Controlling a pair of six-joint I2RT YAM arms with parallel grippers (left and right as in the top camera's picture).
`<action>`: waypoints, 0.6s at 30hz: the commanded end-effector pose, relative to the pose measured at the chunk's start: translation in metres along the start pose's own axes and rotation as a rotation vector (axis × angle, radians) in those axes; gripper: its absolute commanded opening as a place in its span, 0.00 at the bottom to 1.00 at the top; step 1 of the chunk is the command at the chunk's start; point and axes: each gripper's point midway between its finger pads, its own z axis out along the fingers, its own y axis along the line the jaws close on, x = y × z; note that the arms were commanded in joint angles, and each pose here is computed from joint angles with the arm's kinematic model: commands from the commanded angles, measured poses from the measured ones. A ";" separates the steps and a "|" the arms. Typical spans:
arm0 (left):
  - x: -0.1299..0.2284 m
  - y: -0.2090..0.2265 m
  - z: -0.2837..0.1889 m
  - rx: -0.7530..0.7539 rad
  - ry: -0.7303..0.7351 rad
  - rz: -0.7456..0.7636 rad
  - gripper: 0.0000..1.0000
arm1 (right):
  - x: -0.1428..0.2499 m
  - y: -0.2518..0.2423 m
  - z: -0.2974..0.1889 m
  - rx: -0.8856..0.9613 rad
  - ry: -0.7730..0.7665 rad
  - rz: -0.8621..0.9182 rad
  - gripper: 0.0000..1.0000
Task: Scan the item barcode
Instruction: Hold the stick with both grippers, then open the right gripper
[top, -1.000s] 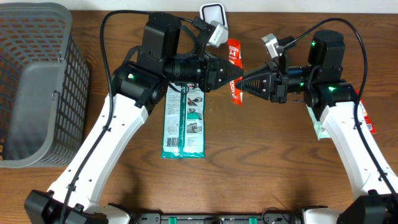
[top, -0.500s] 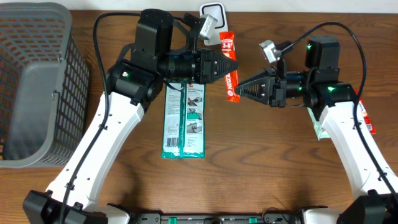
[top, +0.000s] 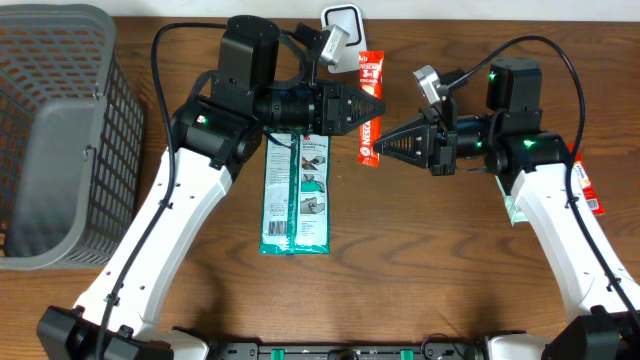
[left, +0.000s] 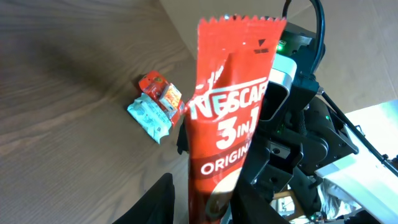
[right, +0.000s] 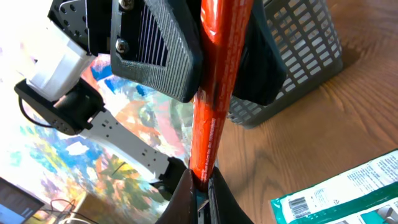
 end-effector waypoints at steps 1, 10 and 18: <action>0.000 -0.005 -0.003 0.011 0.003 -0.003 0.51 | -0.001 0.007 0.002 -0.018 0.004 -0.047 0.01; 0.013 -0.007 0.007 0.015 0.041 -0.002 0.52 | -0.003 -0.002 0.002 0.033 0.001 -0.051 0.01; 0.010 0.026 0.005 -0.162 -0.004 -0.007 0.51 | -0.011 -0.020 -0.002 0.143 -0.024 0.020 0.01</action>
